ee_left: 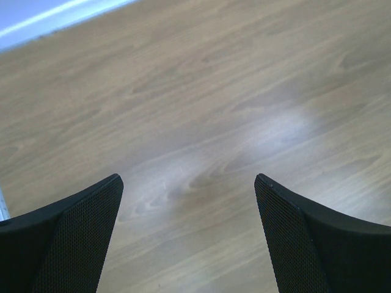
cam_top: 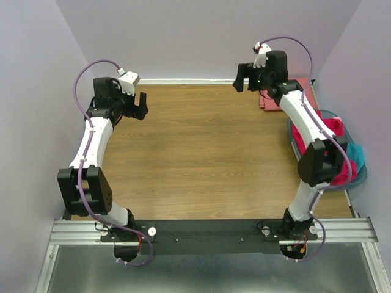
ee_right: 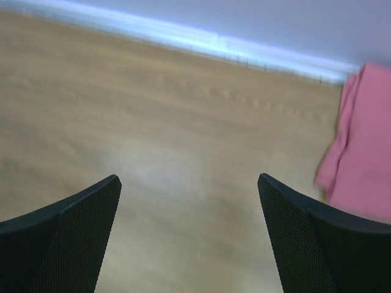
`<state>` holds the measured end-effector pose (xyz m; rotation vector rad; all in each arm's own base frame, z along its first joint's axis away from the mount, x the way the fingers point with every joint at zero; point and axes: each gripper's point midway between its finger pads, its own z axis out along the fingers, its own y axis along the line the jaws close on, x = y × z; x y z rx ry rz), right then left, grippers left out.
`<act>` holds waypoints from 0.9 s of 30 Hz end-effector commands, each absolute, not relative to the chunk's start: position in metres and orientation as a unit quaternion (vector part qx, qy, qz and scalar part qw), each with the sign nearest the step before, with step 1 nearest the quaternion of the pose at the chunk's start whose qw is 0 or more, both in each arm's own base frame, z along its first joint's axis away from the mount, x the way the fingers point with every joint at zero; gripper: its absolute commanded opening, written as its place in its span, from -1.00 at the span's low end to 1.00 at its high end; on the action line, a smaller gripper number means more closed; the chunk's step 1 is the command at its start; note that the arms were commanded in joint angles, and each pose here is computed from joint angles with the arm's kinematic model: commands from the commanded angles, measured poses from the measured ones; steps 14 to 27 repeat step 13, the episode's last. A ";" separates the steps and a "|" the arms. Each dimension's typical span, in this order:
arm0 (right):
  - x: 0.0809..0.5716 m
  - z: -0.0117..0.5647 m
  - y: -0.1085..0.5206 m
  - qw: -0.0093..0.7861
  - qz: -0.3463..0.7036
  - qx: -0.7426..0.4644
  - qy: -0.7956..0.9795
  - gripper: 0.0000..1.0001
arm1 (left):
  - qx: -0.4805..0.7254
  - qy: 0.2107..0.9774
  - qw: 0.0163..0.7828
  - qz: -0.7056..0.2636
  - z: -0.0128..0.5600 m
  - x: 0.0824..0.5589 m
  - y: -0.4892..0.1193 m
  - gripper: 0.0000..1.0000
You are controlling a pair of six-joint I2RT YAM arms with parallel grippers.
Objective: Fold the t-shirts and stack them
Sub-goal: Put the neatly folded tshirt into the corner of the board with the right arm
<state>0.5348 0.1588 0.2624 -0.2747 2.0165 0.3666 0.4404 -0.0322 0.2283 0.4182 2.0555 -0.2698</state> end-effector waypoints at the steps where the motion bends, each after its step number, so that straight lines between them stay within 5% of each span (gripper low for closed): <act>1: 0.475 0.208 0.139 0.433 0.141 -0.121 0.882 1.00 | 0.214 0.848 0.475 -0.095 0.204 0.413 -0.036 0.93; 11: 0.363 0.163 0.111 0.384 0.125 -0.129 0.906 1.00 | 0.234 0.843 0.481 -0.045 0.184 0.361 -0.027 0.93; 27: 0.359 0.170 0.109 0.392 0.123 -0.129 0.903 1.00 | 0.236 0.834 0.497 -0.039 0.197 0.358 -0.027 0.93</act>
